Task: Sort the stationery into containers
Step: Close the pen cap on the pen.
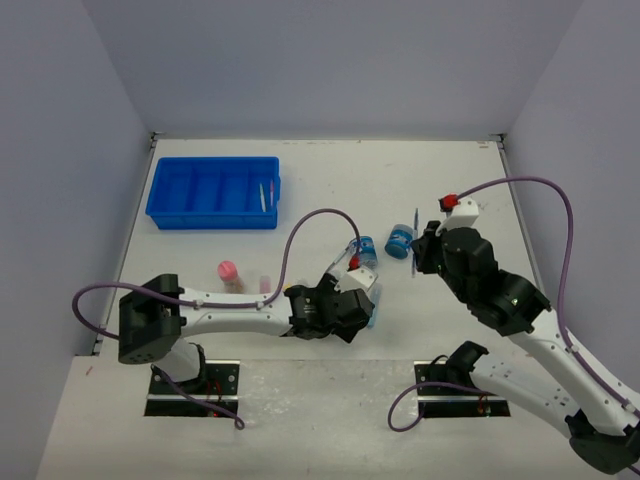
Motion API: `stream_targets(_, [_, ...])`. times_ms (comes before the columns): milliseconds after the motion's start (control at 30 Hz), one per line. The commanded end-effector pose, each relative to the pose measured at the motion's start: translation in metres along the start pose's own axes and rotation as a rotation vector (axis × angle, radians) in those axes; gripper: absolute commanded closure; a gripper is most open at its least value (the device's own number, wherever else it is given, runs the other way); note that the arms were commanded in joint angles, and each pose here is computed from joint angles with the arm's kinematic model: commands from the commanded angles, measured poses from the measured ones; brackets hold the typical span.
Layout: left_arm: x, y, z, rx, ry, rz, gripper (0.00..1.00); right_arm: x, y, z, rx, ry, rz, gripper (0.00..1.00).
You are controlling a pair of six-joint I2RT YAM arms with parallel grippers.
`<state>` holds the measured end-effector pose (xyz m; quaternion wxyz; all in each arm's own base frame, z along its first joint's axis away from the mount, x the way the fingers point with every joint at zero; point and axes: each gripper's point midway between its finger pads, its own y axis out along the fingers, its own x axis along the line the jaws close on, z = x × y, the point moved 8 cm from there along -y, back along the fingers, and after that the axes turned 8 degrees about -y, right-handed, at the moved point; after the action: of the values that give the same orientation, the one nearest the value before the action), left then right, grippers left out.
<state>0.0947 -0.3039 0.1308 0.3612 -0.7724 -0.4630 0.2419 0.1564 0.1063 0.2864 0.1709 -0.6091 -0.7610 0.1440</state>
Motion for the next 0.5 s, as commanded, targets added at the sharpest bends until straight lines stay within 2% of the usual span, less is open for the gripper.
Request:
stream_targets(0, [-0.002,-0.022,-0.028,-0.049,0.34,0.127,0.18,-0.004,-0.008,-0.011,-0.082,0.043,0.011,1.0])
stream_targets(67, [0.005,-0.019,-0.018,0.058,0.532,0.138,0.16,-0.007,-0.012,-0.013,-0.103,0.055,0.014,1.0])
stream_targets(167, [0.015,-0.016,-0.011,0.146,0.673,0.114,0.14,-0.012,-0.021,-0.014,-0.142,0.082,0.023,1.0])
stream_targets(233, [0.025,-0.015,-0.009,0.162,0.779,0.105,0.14,-0.016,-0.028,-0.015,-0.172,0.102,0.024,1.0])
stream_targets(333, [0.033,-0.012,-0.006,0.108,0.856,0.136,0.13,-0.023,-0.039,-0.016,-0.22,0.138,0.027,1.0])
stream_targets(467, [0.034,-0.012,-0.015,0.018,0.866,0.163,0.18,-0.031,-0.048,-0.015,-0.269,0.187,0.047,1.0])
